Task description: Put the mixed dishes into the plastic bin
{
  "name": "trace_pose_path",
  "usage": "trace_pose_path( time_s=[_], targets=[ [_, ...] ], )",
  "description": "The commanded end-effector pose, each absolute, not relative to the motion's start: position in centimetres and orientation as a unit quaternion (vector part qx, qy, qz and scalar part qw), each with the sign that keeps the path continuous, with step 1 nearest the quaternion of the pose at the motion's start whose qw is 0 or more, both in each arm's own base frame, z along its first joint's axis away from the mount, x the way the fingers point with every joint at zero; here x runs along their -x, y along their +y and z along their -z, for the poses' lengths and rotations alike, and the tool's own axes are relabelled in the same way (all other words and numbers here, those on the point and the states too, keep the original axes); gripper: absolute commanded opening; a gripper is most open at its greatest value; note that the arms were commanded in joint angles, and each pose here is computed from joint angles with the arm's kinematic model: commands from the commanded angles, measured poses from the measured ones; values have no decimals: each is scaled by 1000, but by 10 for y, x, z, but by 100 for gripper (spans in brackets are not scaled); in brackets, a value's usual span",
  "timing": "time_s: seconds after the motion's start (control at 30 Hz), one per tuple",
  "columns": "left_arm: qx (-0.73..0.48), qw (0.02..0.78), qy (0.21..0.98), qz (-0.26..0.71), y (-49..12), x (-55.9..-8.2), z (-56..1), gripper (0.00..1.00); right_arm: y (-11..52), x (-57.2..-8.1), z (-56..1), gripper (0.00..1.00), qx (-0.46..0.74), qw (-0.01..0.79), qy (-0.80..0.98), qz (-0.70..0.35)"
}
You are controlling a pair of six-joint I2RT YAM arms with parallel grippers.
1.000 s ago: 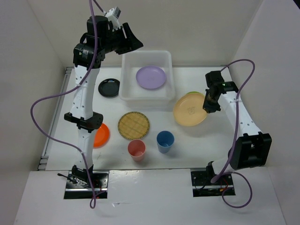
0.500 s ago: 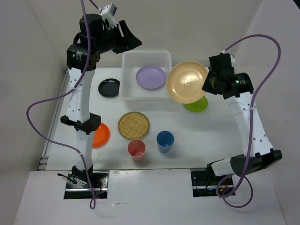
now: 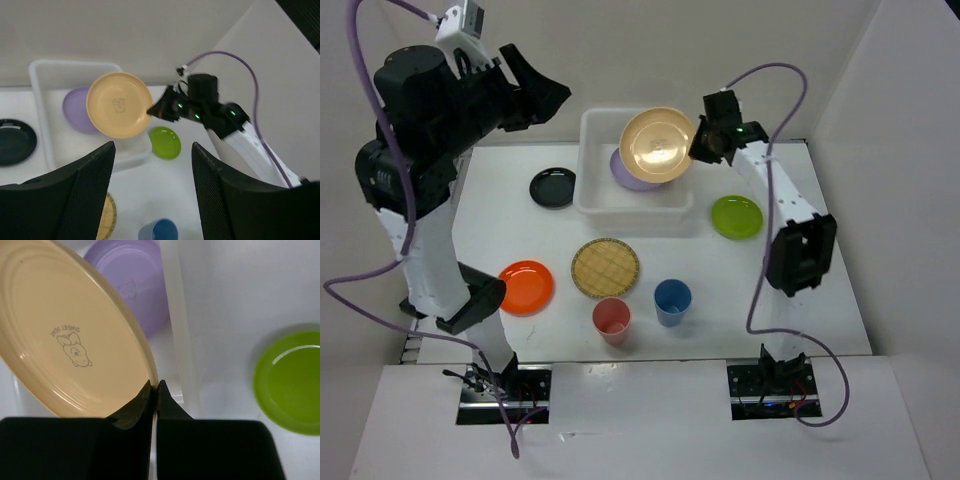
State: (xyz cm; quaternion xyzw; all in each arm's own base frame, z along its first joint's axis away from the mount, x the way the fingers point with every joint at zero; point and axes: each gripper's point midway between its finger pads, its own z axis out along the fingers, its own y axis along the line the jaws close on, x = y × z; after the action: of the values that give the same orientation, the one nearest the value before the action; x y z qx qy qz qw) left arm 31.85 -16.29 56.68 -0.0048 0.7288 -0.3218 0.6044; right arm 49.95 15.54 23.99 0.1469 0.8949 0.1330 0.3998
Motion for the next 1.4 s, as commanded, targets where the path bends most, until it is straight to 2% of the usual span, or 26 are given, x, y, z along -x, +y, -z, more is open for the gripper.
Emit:
trace_pose_path(
  time_s=[0.0,0.1,0.13,0.17,0.2,0.23,0.37,0.4,0.43,0.57,0.93,1.0,1.03,1.13,1.17,1.27,1.37],
  targets=[
    [42,626,736,256,-129,-289,-568,70,197,-538,-274,0,-119,449,865,-191],
    [56,640,726,246,-109,-258,-577,71,221,-568,-253,0,-110,440,870,-192],
    [60,653,713,249,-98,-236,-585,71,229,-572,-281,0,-105,459,858,-204],
    [59,631,737,237,-103,-249,-564,72,235,-588,-230,0,-106,427,878,-188],
    [59,625,742,234,-102,-247,-555,72,243,-593,-221,0,-102,424,880,-188],
    [59,630,737,237,-95,-230,-554,72,245,-594,-236,0,-104,441,868,-205],
    [63,577,787,208,-93,-231,-488,72,247,-599,-210,0,-111,421,878,-196],
    [63,570,794,205,-91,-227,-478,72,254,-601,-171,0,-108,397,893,-185],
    [63,561,801,200,-92,-228,-467,72,257,-601,-197,0,-103,420,878,-205],
    [58,497,846,184,-99,-234,-397,73,250,-601,-177,0,-120,407,887,-182],
    [88,449,871,179,-100,-234,-317,76,244,-600,-117,0,-131,365,910,-143],
    [92,443,874,179,-100,-232,-308,76,242,-600,-112,5,-133,363,912,-137],
    [94,436,876,183,-101,-231,-301,77,241,-599,-110,12,-133,360,914,-135],
    [96,425,881,185,-103,-227,-291,77,240,-599,-110,21,-135,362,913,-131],
    [100,428,878,189,-102,-226,-293,79,240,-599,-110,30,-135,362,913,-131],
    [105,422,881,188,-102,-223,-286,80,239,-600,-118,46,-141,368,910,-132],
    [120,419,881,183,-99,-226,-276,80,243,-598,-139,50,-138,383,903,-138]
  ],
)
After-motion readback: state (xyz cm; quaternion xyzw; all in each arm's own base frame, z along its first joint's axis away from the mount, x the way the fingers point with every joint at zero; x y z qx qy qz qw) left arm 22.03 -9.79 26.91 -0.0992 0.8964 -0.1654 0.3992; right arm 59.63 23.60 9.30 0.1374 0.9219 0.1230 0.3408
